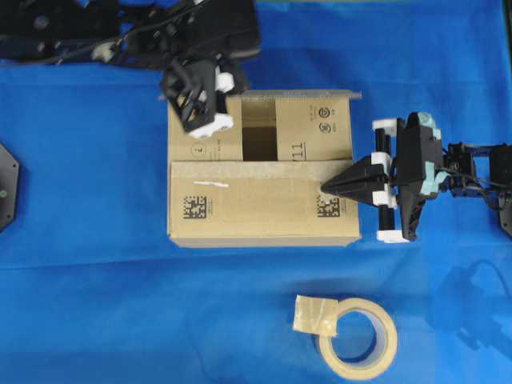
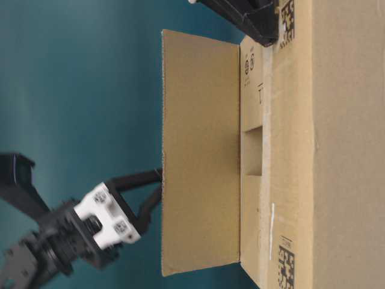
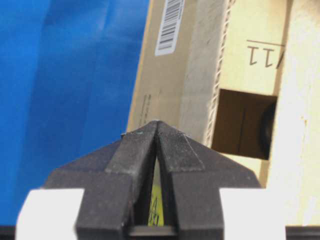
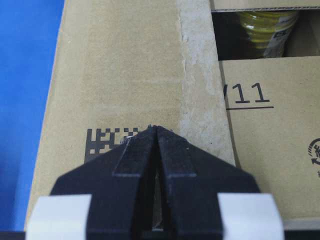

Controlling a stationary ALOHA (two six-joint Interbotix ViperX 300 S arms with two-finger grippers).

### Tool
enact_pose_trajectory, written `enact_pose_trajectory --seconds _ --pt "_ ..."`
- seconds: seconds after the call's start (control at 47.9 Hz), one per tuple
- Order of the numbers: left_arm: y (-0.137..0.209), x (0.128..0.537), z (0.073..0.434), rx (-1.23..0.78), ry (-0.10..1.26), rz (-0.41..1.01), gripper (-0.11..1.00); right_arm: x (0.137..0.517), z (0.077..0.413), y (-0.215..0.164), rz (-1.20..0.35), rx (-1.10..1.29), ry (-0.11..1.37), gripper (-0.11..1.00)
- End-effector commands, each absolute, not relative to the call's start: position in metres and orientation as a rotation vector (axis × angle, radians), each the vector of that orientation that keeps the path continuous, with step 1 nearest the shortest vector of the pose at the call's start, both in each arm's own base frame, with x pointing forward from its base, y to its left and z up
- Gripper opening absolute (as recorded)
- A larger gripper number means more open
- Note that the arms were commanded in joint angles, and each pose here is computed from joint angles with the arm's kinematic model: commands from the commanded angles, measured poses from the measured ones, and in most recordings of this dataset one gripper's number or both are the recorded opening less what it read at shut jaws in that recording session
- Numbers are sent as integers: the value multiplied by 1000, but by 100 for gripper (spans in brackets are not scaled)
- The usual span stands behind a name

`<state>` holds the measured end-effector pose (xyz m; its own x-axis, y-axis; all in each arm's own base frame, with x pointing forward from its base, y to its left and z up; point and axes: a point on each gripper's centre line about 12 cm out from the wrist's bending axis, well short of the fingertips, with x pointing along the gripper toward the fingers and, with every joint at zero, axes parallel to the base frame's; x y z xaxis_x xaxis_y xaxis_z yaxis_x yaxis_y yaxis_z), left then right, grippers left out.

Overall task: Close the cardboard box.
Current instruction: 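Fold the back flap forward onto the front flap with the left gripper, then press both grippers down along the center seam of the closed top flaps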

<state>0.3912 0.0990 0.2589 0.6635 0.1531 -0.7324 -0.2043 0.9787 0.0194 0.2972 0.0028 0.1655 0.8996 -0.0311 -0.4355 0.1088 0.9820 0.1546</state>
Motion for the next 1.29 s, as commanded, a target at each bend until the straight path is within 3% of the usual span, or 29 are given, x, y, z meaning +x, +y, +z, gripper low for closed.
enact_pose_trajectory --seconds 0.0,0.564,1.274 --pt "91 385 266 -70 731 201 0 300 171 0 -80 179 423 0" --pt "70 358 206 -152 607 214 0 302 174 -4 -93 180 413 0" --pt "56 352 194 -142 591 183 0 304 179 -26 -164 190 365 0"
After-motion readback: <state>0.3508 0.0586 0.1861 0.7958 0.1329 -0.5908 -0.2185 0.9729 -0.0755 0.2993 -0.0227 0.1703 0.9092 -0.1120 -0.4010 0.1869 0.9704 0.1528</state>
